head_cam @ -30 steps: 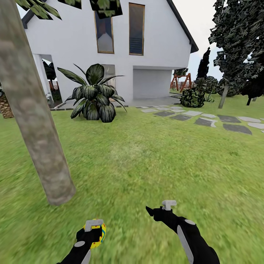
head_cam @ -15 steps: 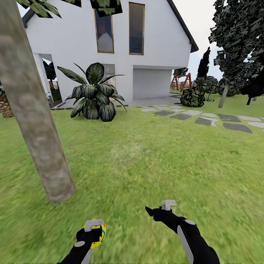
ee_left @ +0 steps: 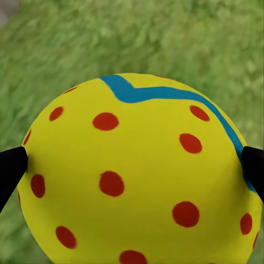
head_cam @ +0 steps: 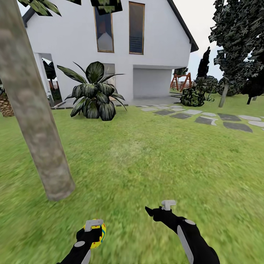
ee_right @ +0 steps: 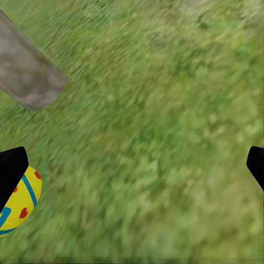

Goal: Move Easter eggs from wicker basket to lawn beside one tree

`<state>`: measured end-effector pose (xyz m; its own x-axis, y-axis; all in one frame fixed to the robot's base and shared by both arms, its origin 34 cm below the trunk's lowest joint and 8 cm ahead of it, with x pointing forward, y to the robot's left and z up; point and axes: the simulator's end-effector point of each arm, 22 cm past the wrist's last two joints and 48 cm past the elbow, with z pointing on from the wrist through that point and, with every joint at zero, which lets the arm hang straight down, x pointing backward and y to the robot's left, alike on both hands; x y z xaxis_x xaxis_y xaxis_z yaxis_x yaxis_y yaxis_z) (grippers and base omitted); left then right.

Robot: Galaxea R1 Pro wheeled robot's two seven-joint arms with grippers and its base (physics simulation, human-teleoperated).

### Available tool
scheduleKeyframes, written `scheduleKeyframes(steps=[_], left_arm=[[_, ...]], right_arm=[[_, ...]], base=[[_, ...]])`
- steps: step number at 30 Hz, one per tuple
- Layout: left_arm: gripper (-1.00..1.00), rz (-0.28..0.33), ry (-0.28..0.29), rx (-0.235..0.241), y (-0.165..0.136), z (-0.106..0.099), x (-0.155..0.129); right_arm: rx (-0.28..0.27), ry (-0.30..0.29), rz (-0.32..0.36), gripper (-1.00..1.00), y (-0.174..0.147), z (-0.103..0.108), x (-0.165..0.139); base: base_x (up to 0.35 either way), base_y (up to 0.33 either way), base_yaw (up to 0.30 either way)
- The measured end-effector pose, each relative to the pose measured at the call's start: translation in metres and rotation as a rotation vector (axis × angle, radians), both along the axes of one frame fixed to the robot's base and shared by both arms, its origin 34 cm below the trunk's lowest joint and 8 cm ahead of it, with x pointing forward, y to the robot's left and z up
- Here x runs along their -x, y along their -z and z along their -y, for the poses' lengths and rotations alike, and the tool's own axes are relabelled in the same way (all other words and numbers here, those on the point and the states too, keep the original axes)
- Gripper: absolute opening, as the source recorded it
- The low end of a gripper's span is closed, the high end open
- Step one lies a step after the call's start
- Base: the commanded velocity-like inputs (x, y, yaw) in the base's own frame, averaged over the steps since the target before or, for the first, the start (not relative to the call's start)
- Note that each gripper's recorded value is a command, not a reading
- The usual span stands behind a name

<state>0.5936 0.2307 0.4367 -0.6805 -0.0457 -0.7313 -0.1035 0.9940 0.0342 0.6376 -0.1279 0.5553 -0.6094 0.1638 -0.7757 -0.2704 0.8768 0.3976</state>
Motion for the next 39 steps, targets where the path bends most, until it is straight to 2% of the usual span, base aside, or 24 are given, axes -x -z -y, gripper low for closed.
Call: scheduleKeyframes(steps=[39], left_arm=[[-1.0, 0.002, 0.0, 0.0, 0.084, 0.0, 0.019]], right_arm=[[-0.001, -0.001, 0.0, 1.0, 0.085, -0.001, 0.02]], base=[[0.0, 0.0, 0.0]])
